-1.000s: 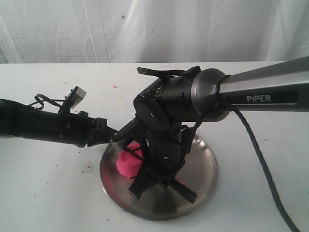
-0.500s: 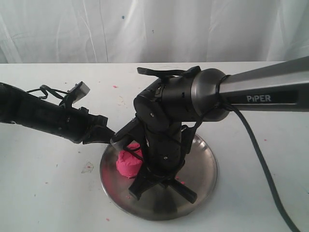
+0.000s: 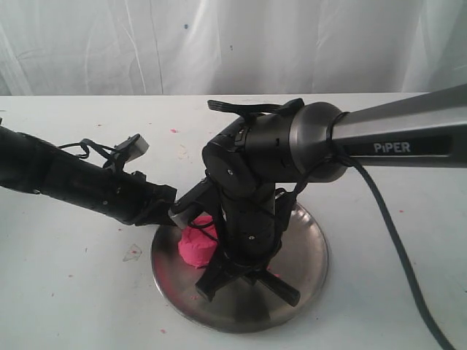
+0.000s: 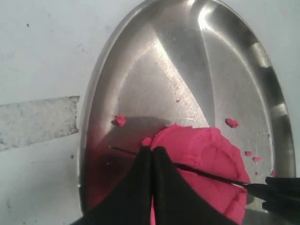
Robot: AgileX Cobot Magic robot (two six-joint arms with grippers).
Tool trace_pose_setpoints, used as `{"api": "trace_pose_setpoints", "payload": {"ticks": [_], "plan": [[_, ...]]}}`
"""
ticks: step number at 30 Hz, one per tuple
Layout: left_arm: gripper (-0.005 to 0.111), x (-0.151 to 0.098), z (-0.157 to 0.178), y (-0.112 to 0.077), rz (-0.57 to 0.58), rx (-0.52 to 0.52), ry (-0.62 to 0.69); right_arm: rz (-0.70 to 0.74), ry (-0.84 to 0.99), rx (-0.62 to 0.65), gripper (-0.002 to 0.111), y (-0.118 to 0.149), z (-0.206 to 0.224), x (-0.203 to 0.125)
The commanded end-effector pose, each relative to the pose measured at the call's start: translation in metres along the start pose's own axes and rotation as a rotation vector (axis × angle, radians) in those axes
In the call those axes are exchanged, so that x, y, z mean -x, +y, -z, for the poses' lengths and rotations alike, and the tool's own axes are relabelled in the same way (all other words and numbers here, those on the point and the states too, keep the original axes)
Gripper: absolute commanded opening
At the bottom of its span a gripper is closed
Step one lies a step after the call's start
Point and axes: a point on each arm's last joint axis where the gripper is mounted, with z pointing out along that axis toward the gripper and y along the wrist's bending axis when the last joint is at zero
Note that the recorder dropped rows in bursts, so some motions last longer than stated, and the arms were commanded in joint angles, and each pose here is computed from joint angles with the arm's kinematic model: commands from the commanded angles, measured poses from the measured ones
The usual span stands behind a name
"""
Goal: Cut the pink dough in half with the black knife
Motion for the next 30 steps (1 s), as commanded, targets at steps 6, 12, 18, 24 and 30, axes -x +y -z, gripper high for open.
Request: {"api": "trace_pose_setpoints", "payload": {"ticks": [6, 12, 18, 24, 30], "plan": [[0.0, 0.005, -0.003, -0.011, -0.039, -0.085, 0.036, 0.015, -0.02, -0.002, 0.0, 0.0, 0.002, 0.002], [0.0, 0.003, -0.003, -0.009, -0.061, -0.072, 0.057, 0.015, -0.02, -0.001, 0.0, 0.0, 0.002, 0.002], [0.0, 0.012, 0.013, -0.014, -0.133, 0.038, 0.019, 0.015, -0.02, -0.001, 0.0, 0.0, 0.002, 0.002], [0.0, 0.014, 0.013, -0.012, -0.136, 0.069, 0.004, 0.015, -0.02, -0.001, 0.0, 0.0, 0.002, 0.002], [0.0, 0.014, 0.012, -0.012, -0.128, 0.073, -0.001, 0.015, -0.02, -0.001, 0.0, 0.0, 0.002, 0.002]]}}
